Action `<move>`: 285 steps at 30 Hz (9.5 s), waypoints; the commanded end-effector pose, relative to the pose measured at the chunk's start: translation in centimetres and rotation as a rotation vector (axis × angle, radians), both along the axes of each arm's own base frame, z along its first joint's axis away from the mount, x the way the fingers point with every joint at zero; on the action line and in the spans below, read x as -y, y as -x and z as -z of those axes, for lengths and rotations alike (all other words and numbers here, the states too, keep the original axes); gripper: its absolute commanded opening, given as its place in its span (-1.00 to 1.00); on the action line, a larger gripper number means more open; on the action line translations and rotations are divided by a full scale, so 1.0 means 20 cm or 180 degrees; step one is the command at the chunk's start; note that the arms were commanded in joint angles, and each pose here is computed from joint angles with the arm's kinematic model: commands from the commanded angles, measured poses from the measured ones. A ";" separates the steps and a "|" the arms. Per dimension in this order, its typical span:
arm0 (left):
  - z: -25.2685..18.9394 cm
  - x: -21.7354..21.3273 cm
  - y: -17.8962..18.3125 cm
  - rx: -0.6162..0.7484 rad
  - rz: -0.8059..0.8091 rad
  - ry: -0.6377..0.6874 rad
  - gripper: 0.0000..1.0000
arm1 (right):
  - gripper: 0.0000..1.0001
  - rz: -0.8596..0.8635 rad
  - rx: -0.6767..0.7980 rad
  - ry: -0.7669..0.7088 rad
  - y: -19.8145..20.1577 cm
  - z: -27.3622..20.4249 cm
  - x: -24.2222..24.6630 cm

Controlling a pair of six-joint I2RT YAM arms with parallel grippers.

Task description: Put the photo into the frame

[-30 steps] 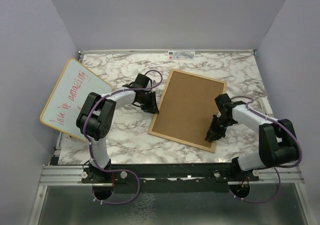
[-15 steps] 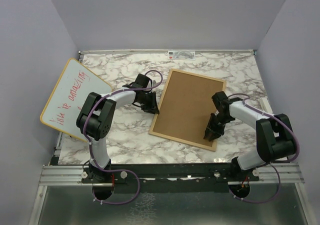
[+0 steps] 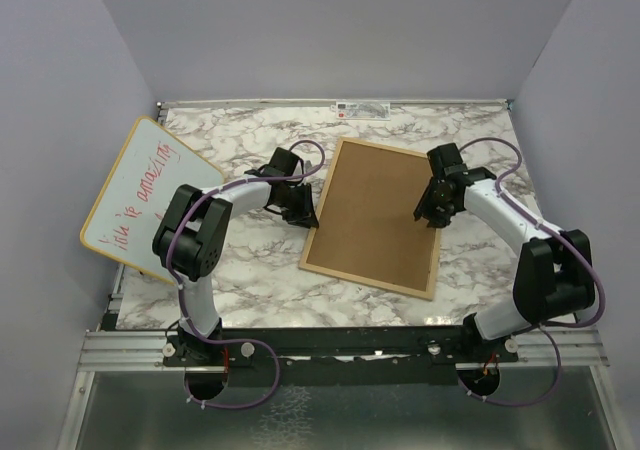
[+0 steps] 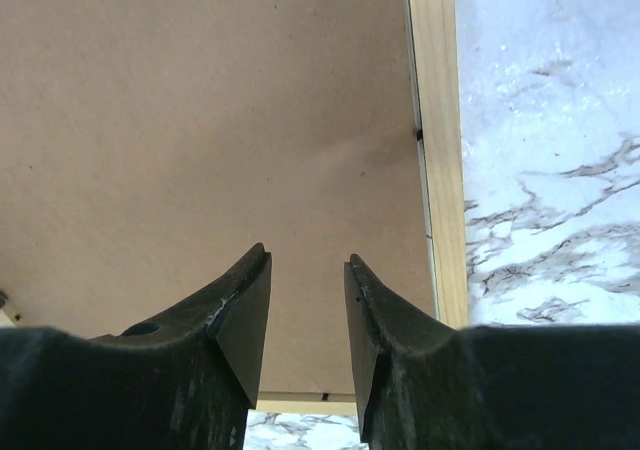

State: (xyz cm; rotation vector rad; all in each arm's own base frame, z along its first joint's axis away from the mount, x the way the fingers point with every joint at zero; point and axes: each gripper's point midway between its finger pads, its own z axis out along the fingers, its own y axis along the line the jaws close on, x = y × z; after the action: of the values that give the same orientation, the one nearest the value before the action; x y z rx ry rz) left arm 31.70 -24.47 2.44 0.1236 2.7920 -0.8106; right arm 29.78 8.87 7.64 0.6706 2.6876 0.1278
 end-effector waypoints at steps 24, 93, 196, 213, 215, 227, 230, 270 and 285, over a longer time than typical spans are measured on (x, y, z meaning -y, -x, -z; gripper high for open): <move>0.26 -0.20 0.24 -0.0545 0.0004 -0.0593 -0.47 | -0.37 0.0043 -0.0810 0.0487 -0.02 0.41 0.19; 0.16 0.02 0.21 -0.0135 0.0004 0.0341 -0.24 | -0.66 -0.2662 0.0185 -0.3099 0.32 0.04 -1.28; 0.44 -0.17 0.35 -0.0587 -0.0147 -0.0261 -0.63 | -0.99 -0.2529 -0.0013 -0.2297 0.38 0.34 -1.19; 0.47 -0.21 0.36 -0.0631 -0.0196 -0.0419 -0.68 | -0.99 -0.2240 -0.0163 -0.1330 0.37 0.45 -0.96; 0.48 -0.22 0.37 -0.0648 -0.0200 -0.0463 -0.69 | -0.99 -0.2282 -0.0172 -0.1205 0.38 0.47 -0.94; 0.44 -0.12 0.41 -0.0802 -0.0198 -0.0108 -0.67 | -0.91 -0.2348 0.0601 -0.2331 0.27 0.01 -1.24; 0.42 -0.10 0.45 -0.0841 -0.0218 -0.0027 -0.67 | -0.57 -0.2033 0.0617 -0.2634 0.27 -0.02 -1.27; 0.51 -0.08 0.62 -0.0866 -0.0605 -0.0126 -0.80 | -0.99 -0.1279 0.0492 -0.2462 0.47 0.32 -0.99; 0.53 -0.07 0.63 -0.0887 -0.0573 -0.0142 -0.80 | -0.99 -0.1480 0.0987 -0.2674 0.43 0.12 -1.02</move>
State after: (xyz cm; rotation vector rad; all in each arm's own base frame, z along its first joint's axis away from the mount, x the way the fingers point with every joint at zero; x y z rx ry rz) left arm 25.90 -29.25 1.30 -0.1473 2.6409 -1.2649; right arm 20.38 28.64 4.96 0.2201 2.3959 1.3881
